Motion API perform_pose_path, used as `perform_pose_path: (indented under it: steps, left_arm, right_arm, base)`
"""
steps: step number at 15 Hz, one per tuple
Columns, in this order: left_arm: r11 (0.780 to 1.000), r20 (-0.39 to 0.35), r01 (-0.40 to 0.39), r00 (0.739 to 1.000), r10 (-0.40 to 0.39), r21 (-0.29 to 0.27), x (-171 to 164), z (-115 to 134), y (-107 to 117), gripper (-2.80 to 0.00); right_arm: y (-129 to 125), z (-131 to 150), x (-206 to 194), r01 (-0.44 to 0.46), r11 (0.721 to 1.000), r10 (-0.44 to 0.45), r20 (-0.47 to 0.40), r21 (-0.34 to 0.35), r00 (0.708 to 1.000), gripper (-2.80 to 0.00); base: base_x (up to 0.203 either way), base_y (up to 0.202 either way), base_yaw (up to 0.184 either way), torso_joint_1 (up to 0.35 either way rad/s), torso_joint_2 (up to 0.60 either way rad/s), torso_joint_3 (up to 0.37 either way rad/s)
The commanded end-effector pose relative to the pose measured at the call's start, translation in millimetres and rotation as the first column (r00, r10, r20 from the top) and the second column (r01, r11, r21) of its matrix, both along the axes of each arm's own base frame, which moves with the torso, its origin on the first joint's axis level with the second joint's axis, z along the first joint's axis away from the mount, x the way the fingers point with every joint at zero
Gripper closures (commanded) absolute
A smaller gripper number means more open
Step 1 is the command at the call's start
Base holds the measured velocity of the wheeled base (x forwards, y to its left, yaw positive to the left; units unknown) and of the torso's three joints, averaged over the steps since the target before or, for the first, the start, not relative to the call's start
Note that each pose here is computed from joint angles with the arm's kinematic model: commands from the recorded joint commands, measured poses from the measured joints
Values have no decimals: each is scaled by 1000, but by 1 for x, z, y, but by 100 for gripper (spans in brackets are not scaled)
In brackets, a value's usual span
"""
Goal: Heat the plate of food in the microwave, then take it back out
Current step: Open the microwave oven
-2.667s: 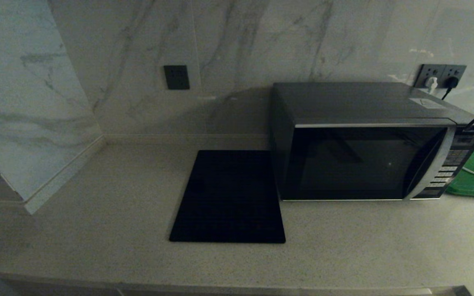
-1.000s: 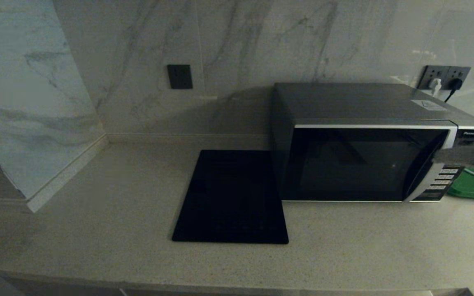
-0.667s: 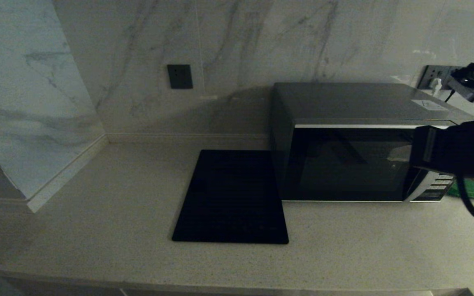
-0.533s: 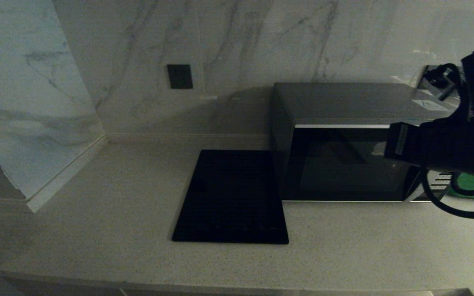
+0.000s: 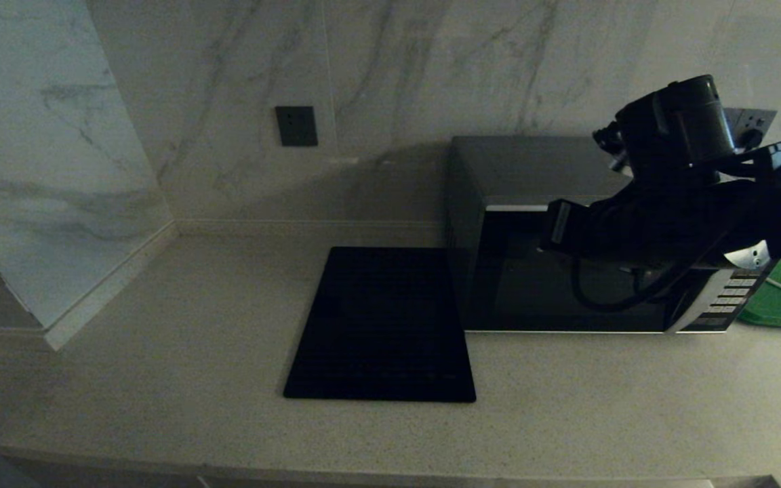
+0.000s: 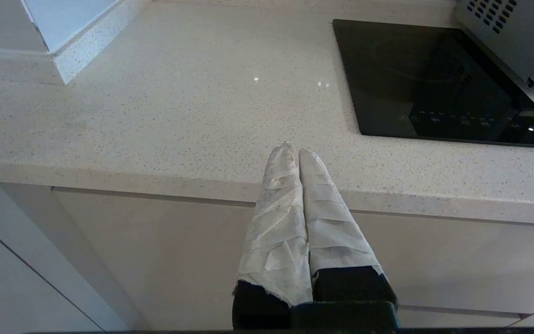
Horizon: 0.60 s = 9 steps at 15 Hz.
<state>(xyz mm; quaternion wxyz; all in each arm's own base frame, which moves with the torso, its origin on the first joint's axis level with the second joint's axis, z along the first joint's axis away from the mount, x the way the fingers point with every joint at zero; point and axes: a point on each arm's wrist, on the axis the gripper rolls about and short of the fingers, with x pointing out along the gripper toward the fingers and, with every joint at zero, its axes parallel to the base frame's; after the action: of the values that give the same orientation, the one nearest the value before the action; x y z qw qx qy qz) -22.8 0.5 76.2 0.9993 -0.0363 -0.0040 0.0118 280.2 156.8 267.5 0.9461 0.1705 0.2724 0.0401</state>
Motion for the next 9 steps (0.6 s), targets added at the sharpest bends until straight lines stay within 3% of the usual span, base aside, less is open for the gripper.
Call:
perform_pose_path:
  steps: [1, 9]
  left_arm:
    - [1000, 0, -1, 1000, 1, -1, 0, 0, 0, 0]
    - [1000, 0, -1, 1000, 1, -1, 0, 0, 0, 0]
  right_arm:
    - [11, -9, 16, 8, 1000, -8, -21, 6, 1000, 0]
    - [31, -20, 52, 84, 996, -84, -15, 36, 996, 0]
  base:
    - [0, 0, 0, 0, 0, 0]
    - [0, 0, 0, 0, 0, 0]
